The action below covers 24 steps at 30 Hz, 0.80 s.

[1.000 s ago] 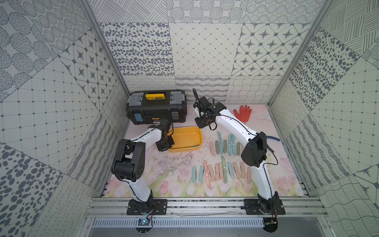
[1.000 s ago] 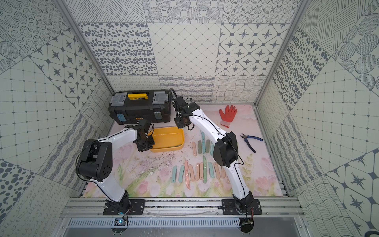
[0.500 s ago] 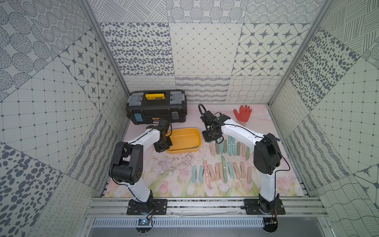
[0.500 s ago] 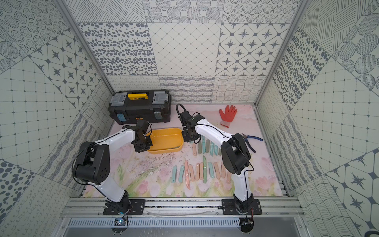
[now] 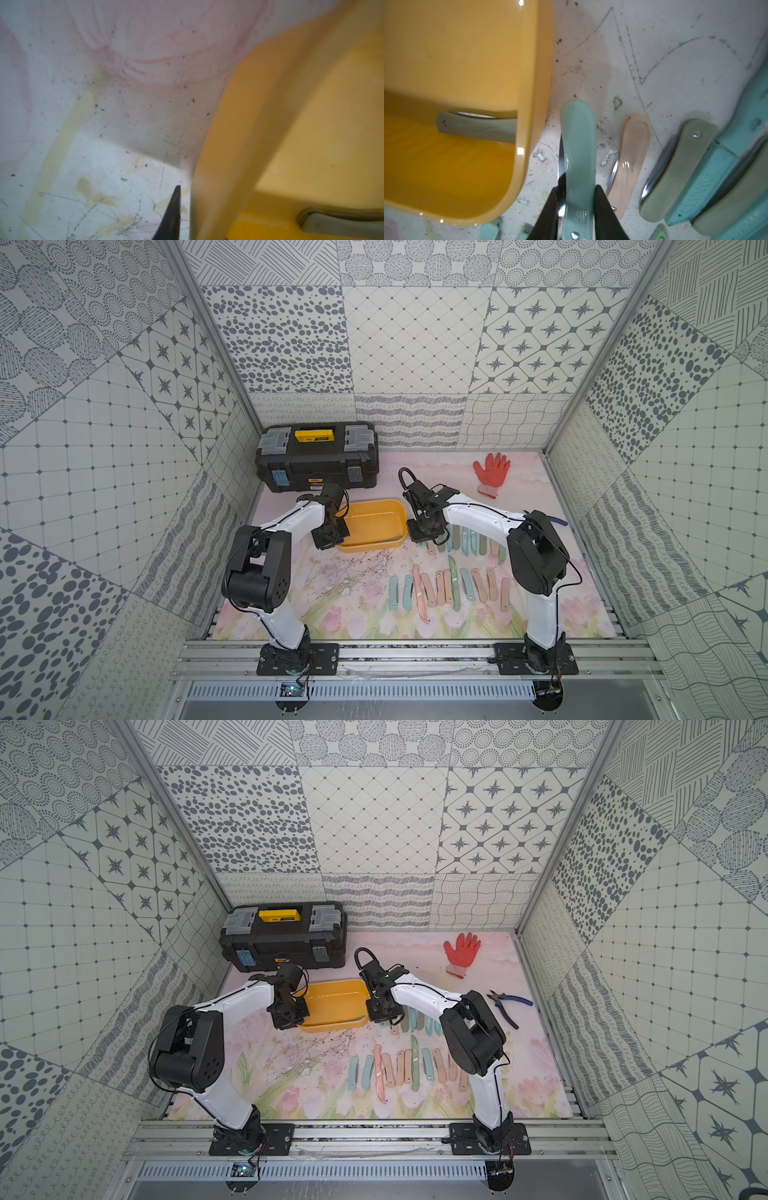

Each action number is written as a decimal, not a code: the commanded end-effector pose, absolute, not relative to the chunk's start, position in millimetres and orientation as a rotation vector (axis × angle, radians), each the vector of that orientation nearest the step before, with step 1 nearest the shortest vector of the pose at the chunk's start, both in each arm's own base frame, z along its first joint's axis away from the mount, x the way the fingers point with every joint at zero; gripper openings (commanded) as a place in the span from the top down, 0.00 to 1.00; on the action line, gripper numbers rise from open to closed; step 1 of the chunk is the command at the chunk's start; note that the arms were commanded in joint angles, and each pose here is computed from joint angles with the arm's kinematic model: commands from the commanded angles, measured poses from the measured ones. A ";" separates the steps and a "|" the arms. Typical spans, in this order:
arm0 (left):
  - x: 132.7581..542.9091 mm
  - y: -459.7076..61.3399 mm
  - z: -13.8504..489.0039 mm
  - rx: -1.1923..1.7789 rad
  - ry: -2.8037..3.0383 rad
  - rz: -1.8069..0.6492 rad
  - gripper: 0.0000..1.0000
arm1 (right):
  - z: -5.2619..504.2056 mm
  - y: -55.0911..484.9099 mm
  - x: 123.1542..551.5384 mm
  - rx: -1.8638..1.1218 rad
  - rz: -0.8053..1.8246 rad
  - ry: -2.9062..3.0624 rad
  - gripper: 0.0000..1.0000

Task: Take the fruit knife out of the storage box
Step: Place the fruit knife at the center of the board.

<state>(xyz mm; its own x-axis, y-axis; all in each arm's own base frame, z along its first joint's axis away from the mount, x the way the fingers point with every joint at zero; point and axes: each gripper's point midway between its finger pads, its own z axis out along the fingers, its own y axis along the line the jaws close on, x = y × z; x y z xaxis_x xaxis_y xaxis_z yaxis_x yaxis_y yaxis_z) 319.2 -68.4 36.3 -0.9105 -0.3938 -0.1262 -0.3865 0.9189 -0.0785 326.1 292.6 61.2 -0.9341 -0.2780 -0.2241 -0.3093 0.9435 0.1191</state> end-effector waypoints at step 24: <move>316.3 -67.6 27.8 -0.627 2.967 -0.097 0.82 | 26.2 292.5 321.7 -0.392 0.212 2.956 0.66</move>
